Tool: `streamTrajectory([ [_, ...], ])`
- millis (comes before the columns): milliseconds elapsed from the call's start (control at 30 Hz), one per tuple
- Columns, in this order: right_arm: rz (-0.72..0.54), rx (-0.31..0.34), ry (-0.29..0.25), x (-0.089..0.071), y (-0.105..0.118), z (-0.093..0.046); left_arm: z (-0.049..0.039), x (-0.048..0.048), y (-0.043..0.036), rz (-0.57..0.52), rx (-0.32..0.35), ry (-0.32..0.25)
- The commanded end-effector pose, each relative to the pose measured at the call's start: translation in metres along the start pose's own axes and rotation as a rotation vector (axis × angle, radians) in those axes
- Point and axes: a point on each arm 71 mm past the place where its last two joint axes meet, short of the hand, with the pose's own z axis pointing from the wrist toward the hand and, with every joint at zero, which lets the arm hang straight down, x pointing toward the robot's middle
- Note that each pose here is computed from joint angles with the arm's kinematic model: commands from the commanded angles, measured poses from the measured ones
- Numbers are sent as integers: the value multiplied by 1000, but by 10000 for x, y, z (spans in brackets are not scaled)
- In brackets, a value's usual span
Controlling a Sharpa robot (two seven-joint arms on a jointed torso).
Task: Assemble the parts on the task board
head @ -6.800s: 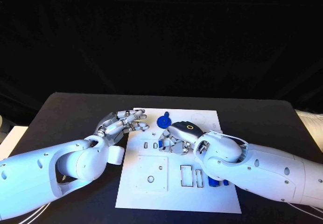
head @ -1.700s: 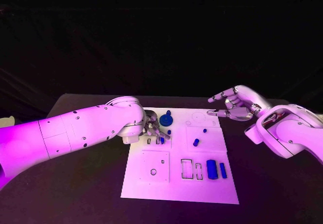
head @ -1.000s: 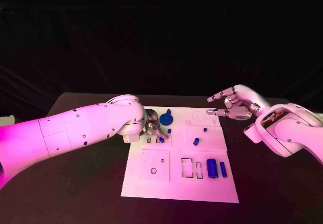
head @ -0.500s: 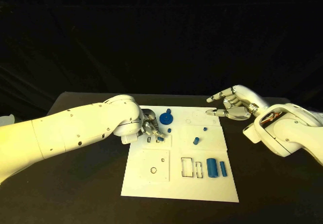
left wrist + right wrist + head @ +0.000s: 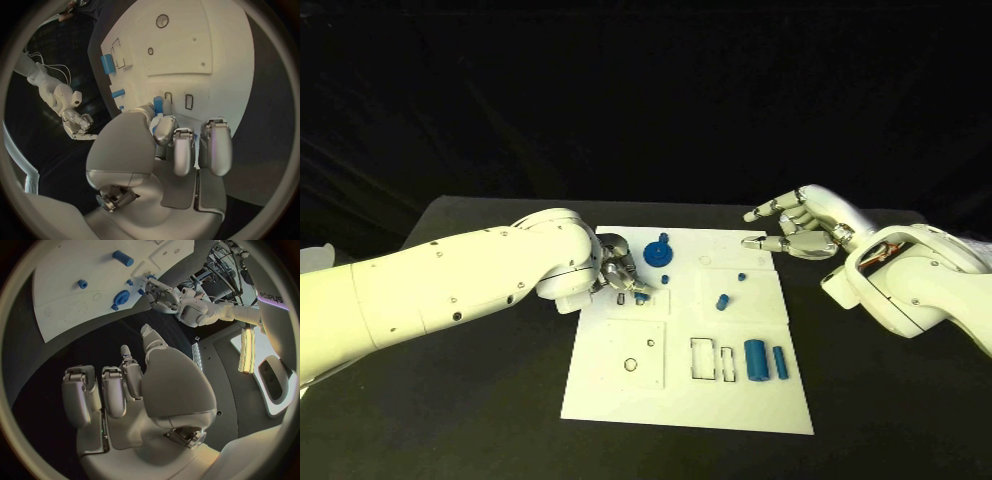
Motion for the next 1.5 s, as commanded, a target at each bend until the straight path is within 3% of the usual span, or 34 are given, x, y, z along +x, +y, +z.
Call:
streamTrajectory([
  [33,-1,-3,14,13,-2,-1,-9,-7,-12,27,9,-54],
  [433,-1,-2,15,13,-5,-4,9,35,20,97,-13,-53],
  [833,0,-3,17,16,-5,-4,12,59,44,136,-26,-14],
  [1500,1,-6,20,27,5,-2,40,109,12,159,-27,18],
])
